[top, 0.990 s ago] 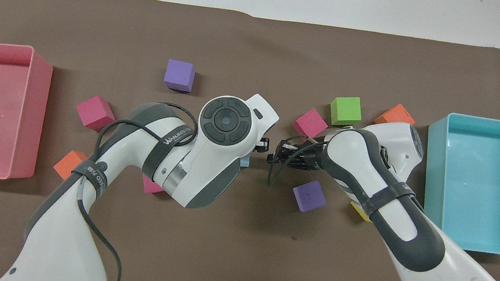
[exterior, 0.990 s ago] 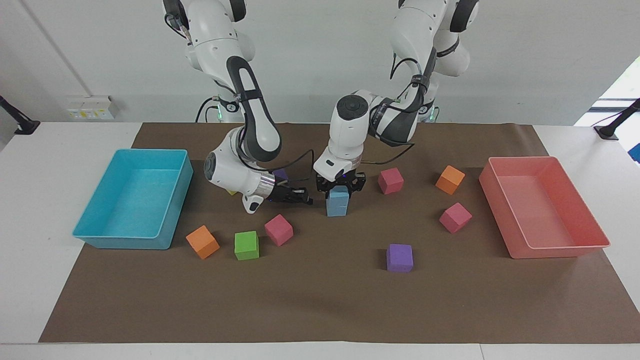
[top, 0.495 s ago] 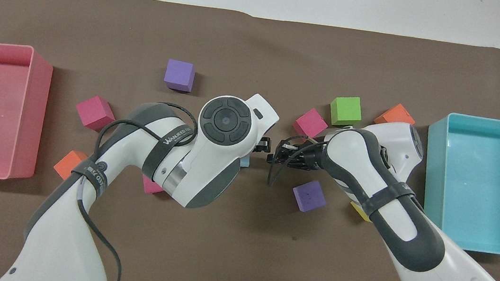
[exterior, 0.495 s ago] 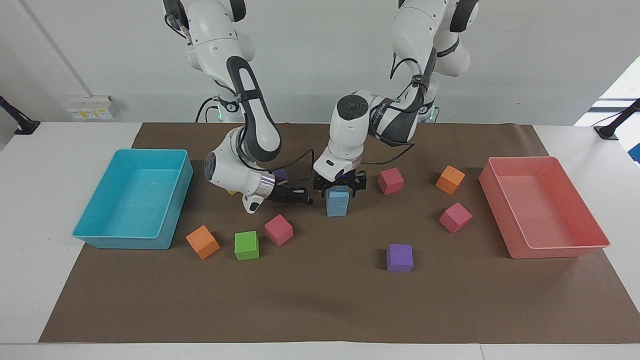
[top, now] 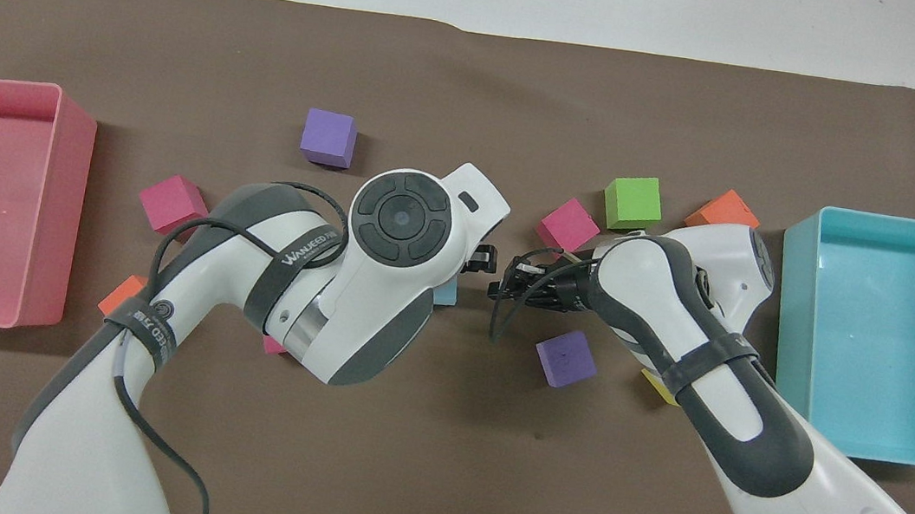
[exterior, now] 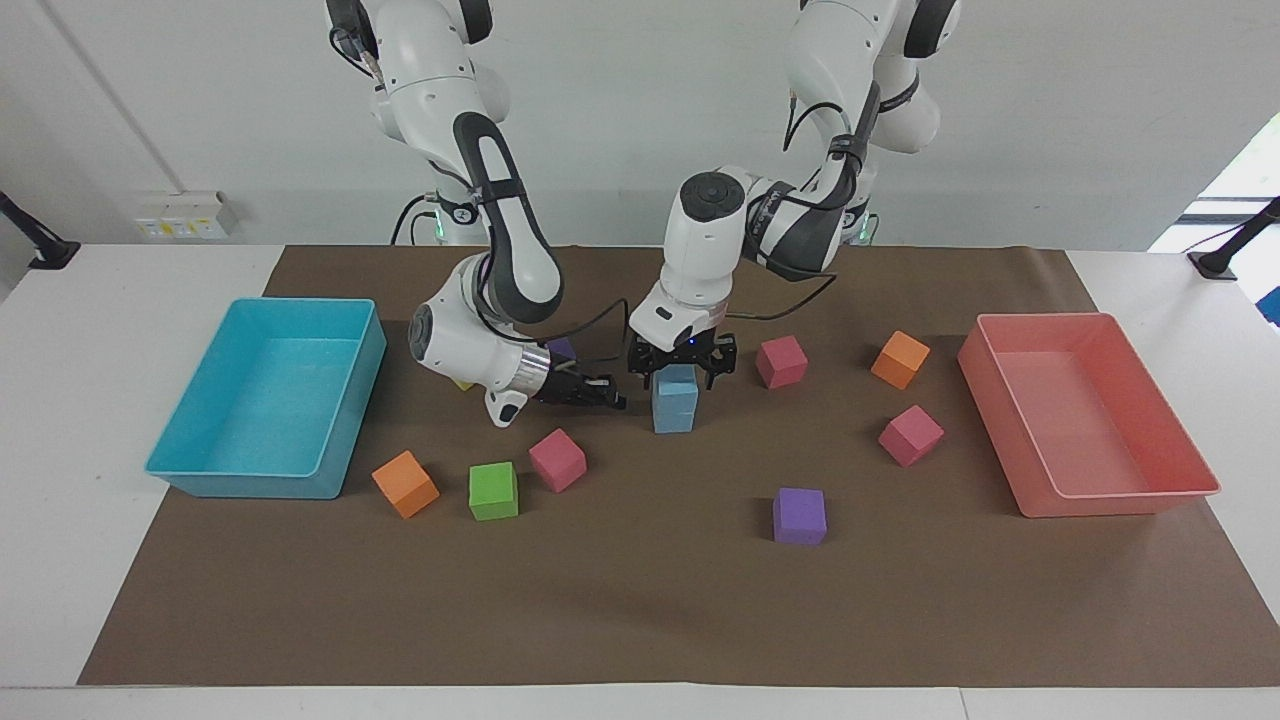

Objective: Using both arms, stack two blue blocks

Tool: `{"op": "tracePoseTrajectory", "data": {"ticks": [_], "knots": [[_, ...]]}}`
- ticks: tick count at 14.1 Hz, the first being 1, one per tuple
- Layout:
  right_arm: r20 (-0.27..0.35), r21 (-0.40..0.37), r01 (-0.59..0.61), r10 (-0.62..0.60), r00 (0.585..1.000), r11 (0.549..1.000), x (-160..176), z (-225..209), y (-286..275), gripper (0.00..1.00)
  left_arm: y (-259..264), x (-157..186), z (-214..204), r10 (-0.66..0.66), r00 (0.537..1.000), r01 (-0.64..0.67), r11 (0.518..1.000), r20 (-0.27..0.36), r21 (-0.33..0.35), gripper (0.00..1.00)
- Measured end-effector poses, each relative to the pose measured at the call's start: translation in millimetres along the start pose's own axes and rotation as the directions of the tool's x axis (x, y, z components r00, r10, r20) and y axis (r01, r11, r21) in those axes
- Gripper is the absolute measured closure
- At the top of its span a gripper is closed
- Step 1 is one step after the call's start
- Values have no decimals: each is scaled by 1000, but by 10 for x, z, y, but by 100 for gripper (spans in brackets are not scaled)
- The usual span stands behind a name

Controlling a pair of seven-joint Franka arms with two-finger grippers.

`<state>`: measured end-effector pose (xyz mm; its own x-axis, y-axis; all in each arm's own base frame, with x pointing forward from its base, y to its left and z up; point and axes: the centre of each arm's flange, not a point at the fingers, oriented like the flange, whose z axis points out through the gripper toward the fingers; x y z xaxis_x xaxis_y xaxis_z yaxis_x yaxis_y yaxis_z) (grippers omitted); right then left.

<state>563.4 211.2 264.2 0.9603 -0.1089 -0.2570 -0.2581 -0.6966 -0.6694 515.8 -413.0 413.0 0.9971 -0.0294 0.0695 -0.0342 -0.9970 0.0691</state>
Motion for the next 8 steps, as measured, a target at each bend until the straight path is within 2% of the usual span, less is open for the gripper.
{"op": "tracePoseTrajectory", "data": {"ticks": [4,8], "knots": [[0,0,1,-1,1000,1000,0,0,0,99,-151,-19,-309,18,1000,-19,1000,15,16,0],[-7,3,10,-10,1000,1000,7,-61,-40,99,-679,97,-646,52,998,-52,998,21,28,0]]}}
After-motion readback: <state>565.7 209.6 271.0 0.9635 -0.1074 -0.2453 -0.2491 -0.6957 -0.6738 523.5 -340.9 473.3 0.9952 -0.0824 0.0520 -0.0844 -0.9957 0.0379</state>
